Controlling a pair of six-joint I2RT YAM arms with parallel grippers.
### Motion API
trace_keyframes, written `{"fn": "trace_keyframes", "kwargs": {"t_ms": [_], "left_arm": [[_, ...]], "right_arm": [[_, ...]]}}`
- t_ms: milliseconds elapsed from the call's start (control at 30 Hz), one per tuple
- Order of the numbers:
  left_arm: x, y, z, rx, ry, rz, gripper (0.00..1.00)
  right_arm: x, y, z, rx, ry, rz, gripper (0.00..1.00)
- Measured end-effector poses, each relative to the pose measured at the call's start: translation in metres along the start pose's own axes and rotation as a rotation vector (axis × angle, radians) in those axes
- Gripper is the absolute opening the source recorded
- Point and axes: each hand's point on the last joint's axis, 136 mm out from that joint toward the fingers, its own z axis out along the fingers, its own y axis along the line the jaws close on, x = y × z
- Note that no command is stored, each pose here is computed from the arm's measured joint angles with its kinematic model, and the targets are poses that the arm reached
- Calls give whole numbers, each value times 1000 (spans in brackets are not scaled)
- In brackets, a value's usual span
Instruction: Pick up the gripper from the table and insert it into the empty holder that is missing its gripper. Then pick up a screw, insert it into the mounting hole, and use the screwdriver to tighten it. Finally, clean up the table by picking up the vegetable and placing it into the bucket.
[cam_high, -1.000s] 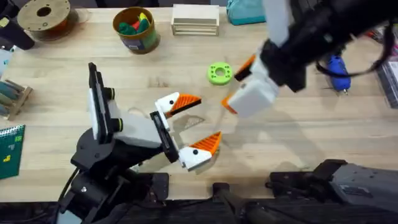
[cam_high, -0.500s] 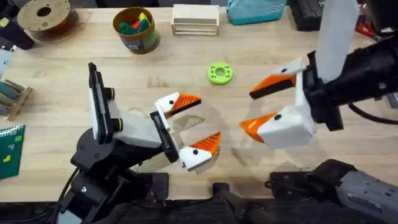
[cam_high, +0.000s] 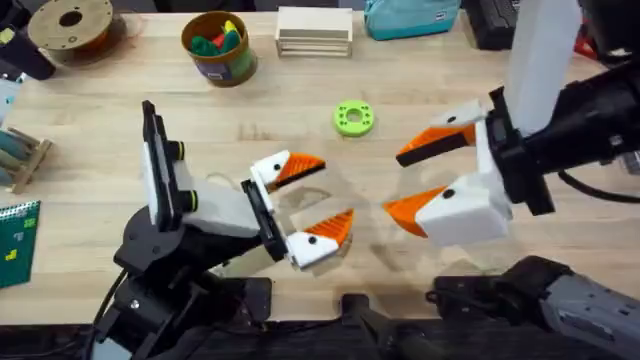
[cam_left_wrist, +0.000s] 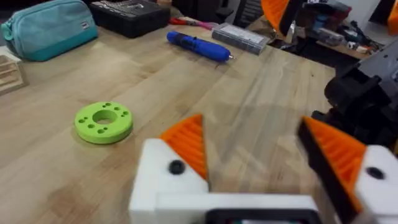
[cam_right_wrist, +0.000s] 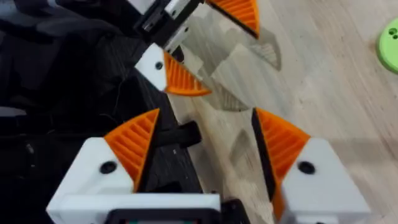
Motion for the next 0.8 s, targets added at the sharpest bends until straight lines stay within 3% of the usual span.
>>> {"fn": "trace_keyframes", "kwargs": {"t_ms": [267,667,800], "left_arm": [[0,0,0,0,0,4,34],[0,0,0,0,0,5,5],[0,0,0,0,0,5,5]], "right_arm": [[9,-2,6,-9,26,21,861],[12,-9,6,27,45,18,863],[14,-58,6,201,79,141,863]]}}
